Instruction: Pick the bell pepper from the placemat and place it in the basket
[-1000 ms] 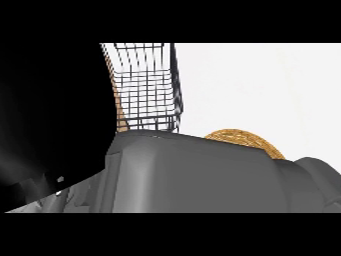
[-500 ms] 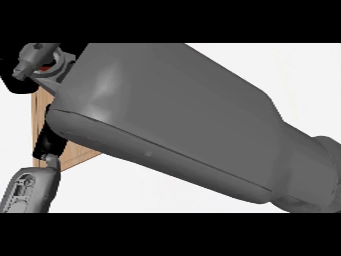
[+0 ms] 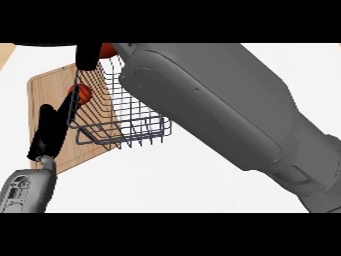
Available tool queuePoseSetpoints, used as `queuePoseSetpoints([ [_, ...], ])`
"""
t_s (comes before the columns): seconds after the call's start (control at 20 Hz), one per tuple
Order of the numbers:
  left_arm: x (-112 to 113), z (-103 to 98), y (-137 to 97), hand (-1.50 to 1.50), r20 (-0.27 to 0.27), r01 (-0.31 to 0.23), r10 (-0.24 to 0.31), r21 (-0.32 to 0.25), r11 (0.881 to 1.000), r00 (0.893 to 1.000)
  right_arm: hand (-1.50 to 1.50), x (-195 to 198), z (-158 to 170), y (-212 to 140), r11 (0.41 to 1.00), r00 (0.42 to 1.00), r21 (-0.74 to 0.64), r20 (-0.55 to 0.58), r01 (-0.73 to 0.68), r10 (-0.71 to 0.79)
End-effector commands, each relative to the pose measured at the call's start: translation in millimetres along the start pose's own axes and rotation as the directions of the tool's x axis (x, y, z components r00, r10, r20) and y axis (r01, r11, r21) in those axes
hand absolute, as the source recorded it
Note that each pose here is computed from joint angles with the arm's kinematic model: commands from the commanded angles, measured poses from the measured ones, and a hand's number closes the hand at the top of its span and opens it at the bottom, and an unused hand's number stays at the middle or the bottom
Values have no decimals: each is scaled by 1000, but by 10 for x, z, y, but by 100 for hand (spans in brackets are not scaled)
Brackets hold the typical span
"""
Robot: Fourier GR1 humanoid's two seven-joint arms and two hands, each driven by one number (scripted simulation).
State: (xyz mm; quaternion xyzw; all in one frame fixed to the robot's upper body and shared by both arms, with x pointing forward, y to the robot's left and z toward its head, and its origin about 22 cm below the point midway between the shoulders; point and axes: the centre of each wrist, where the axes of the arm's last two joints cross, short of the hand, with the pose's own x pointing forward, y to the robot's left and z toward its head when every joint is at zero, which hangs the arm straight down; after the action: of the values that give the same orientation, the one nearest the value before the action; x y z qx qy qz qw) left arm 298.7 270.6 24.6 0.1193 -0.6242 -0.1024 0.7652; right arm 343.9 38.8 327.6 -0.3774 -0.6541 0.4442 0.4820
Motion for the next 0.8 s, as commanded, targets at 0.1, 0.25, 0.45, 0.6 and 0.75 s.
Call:
queuePoseSetpoints([
  [0.1, -39, -66, 64, 0, 7, -4, 4, 2, 1000, 1000, 150, -298, -124, 191, 999, 1000, 41, 16, -7, 6],
  [0.25, 12, -19, 21, 0, 14, -12, 12, 3, 1000, 1000, 150, -418, -282, 387, 996, 1000, 84, -4, -30, 31],
  [0.45, 126, 16, 65, 0, 3, -2, 2, 9, 1000, 1000, 150, -621, -336, 667, 987, 996, 141, -45, 81, -75],
  [0.6, -36, 55, -80, 0, 15, -3, 3, -12, 1000, 1000, -150, -619, -243, 861, 969, 975, 148, -127, 199, -180],
  [0.75, 30, -63, -69, 0, 2, -2, 2, 17, 1000, 1000, -150, -882, -321, 951, 956, 963, 135, -108, 260, -247],
])
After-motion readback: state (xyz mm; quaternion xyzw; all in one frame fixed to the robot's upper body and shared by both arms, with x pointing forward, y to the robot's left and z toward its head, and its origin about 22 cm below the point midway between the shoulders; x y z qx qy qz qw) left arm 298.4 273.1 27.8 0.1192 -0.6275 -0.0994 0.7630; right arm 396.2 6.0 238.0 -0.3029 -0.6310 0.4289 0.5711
